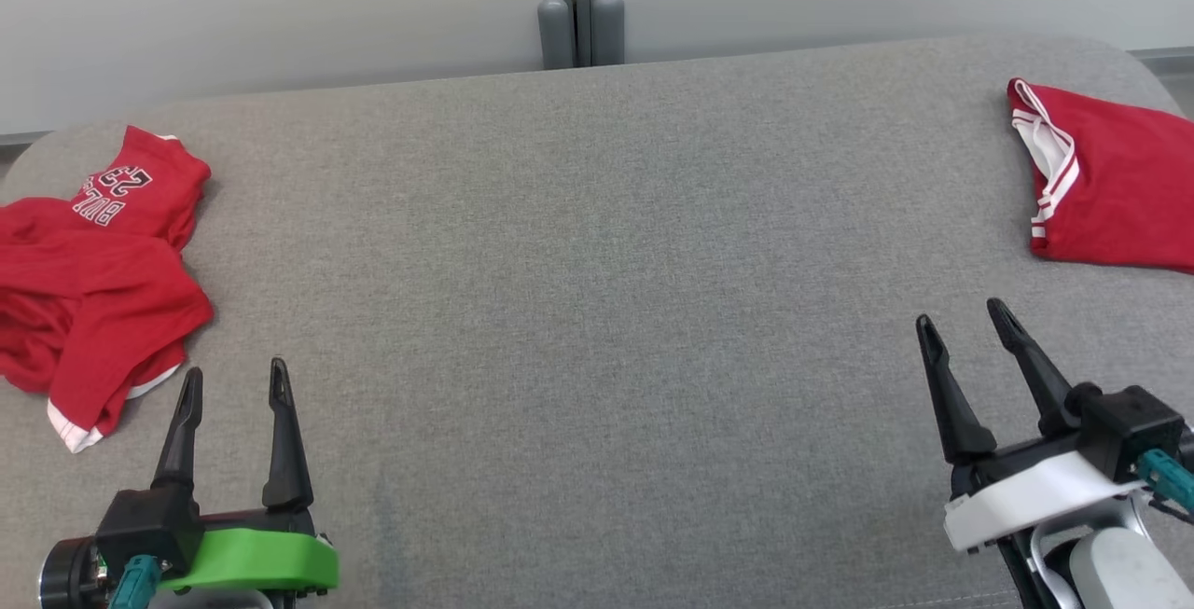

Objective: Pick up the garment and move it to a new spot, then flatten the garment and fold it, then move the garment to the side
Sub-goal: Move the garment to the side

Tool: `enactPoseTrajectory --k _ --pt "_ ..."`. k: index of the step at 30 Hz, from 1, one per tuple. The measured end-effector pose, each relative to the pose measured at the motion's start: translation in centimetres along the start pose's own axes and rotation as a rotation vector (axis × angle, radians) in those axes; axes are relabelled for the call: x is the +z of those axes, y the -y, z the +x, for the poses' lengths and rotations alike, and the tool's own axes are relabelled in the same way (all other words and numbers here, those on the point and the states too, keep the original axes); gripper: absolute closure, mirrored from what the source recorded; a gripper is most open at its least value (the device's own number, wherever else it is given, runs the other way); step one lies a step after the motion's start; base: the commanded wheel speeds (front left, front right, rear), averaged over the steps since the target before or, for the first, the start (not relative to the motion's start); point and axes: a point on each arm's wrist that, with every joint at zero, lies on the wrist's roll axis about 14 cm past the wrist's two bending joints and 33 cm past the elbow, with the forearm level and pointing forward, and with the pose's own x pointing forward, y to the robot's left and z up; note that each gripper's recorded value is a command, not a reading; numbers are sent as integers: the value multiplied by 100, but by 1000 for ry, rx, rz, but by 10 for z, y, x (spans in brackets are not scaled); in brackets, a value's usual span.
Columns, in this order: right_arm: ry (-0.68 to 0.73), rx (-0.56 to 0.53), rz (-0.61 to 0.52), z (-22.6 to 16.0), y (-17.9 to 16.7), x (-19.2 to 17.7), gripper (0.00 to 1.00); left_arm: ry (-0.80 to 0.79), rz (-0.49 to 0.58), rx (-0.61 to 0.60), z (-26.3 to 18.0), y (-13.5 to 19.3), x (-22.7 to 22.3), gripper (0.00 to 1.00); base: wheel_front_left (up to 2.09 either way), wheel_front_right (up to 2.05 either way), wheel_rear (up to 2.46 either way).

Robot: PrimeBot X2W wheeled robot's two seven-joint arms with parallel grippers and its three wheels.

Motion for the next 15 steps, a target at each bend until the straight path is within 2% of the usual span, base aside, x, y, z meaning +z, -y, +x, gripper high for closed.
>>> enactPoseTrajectory --k 15 --pt "9 -29 34 -21 -10 3 0 -18 -6 8 -19 -7 -3 0 0 0 0"
